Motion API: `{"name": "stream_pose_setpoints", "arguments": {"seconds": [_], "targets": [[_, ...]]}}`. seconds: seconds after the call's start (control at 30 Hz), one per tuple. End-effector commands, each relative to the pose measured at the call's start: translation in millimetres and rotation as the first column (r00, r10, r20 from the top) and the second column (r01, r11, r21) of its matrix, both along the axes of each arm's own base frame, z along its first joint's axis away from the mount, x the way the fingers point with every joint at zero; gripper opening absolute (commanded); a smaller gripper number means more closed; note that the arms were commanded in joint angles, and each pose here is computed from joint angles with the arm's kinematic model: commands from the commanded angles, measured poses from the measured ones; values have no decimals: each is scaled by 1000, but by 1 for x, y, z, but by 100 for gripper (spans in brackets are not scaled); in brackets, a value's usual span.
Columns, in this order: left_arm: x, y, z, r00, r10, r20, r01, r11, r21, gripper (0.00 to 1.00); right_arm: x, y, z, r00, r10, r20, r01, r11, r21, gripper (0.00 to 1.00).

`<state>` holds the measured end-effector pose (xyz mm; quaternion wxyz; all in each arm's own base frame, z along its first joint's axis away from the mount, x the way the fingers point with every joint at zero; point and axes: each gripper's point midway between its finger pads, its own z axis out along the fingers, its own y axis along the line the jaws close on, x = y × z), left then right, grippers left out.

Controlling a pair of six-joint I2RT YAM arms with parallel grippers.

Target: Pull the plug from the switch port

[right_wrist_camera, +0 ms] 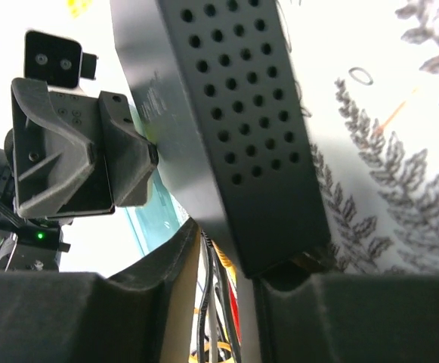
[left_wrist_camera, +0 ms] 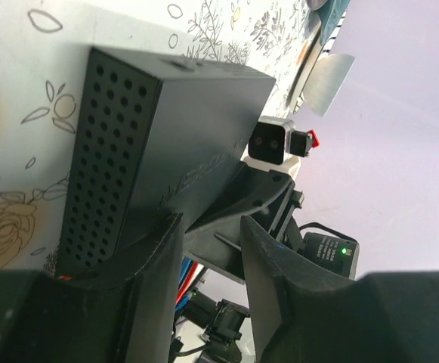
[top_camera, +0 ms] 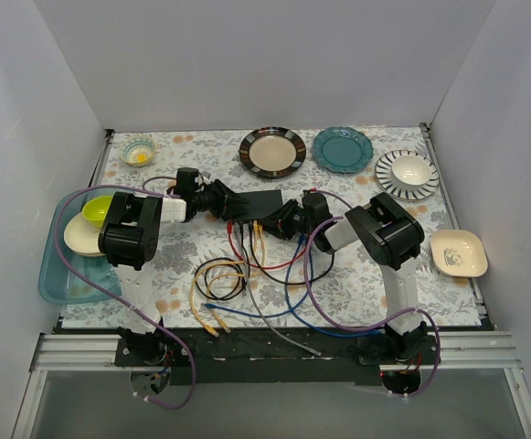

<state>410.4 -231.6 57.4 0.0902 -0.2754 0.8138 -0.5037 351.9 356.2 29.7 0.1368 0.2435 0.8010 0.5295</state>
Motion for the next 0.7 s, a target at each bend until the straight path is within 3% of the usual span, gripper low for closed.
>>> {"name": "stream_pose_setpoints", "arguments": {"seconds": [0.0,0.13,0.43,0.67], "targets": [[-12,13,-12,999,26,-28,-23,996,86,37,8,-13,-27,990,-95,-101,94,996,-6,30],[-14,13,-11,999,25,-28,-22,996,87,37,9,-11,-28,993,-74,-93,74,997,-7,17],[-25,9,-13,998,15,-61,-13,999,35,37,-16,-17,-33,999,36,-31,-39,997,-73,1],[-31,3,-19,997,5,-83,-5,1000,-3,37,-47,-28,-49,984,178,-18,-178,964,-196,1]]}}
